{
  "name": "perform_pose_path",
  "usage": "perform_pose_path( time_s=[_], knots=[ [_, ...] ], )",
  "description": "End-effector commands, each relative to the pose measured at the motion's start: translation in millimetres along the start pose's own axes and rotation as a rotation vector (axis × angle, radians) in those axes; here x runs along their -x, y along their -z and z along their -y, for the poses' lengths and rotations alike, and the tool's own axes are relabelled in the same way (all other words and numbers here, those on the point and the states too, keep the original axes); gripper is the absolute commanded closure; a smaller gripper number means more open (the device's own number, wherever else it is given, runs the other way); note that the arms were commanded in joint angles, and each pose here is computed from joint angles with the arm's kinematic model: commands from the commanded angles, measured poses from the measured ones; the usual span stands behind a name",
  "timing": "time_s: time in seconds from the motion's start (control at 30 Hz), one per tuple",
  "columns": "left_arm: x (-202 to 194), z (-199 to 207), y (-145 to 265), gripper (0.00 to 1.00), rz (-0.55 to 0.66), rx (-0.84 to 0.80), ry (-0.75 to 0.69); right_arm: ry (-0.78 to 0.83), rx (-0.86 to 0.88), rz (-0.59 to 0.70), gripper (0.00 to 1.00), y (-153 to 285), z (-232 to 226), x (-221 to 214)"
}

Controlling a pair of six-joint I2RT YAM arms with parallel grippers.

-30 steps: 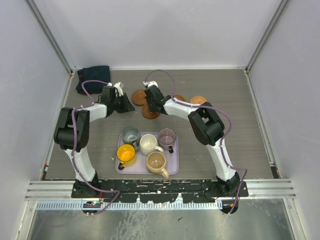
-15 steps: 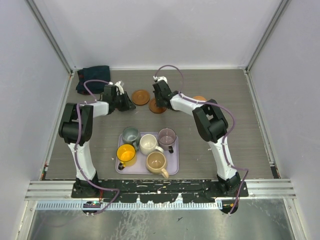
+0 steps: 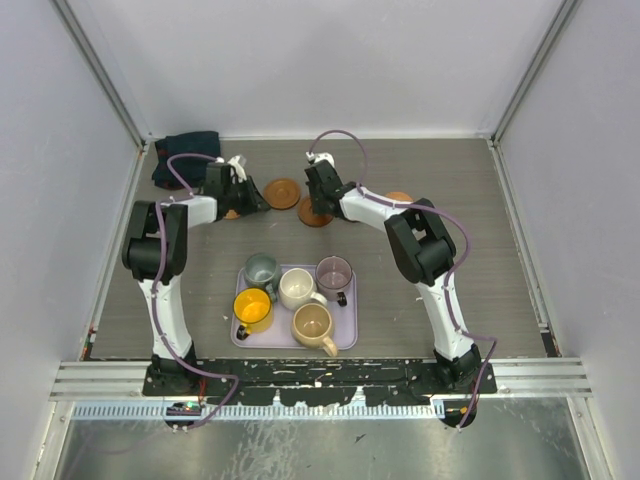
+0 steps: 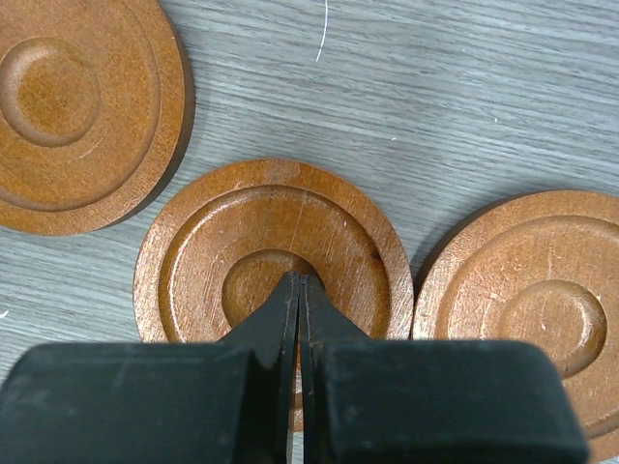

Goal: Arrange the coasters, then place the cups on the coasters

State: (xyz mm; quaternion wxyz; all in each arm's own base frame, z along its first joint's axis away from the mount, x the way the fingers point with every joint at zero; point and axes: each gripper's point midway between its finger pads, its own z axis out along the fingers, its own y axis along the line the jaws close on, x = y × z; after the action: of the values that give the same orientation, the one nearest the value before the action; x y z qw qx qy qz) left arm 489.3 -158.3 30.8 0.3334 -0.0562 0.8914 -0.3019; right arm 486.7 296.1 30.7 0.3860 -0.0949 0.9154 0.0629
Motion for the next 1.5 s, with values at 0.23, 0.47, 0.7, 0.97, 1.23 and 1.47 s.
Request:
perform_pose_path(
  time_s=[0.23,0.47,0.7,0.97,1.23,1.47],
  knots=[
    [30.9,27.0,46.8,0.81,0.071,-0.064,-0.031,-0.026,-0.046,-0.002,0.96,-8.4,22.0,13.3],
    [40.6,33.5,75.4,0.75,0.109,-0.038,-0.082,-0.03,-0.032,0.004,0.96,-17.4,25.0,20.4],
    [45.6,26.1,82.2,0.73,0.116,0.024,-0.13,-0.013,0.007,0.013,0.96,-33.2,14.6,27.1],
    [51.8,18.1,82.5,0.72,0.095,0.077,-0.133,0.018,0.033,0.094,0.95,-37.5,6.4,57.8],
    [62.3,14.8,89.9,0.72,0.106,0.129,-0.161,0.025,0.143,0.224,0.91,4.5,-22.7,112.6],
    [62.2,9.4,92.5,0.71,0.11,0.141,-0.14,0.127,0.194,0.245,0.9,8.8,-66.6,117.7]
  ],
)
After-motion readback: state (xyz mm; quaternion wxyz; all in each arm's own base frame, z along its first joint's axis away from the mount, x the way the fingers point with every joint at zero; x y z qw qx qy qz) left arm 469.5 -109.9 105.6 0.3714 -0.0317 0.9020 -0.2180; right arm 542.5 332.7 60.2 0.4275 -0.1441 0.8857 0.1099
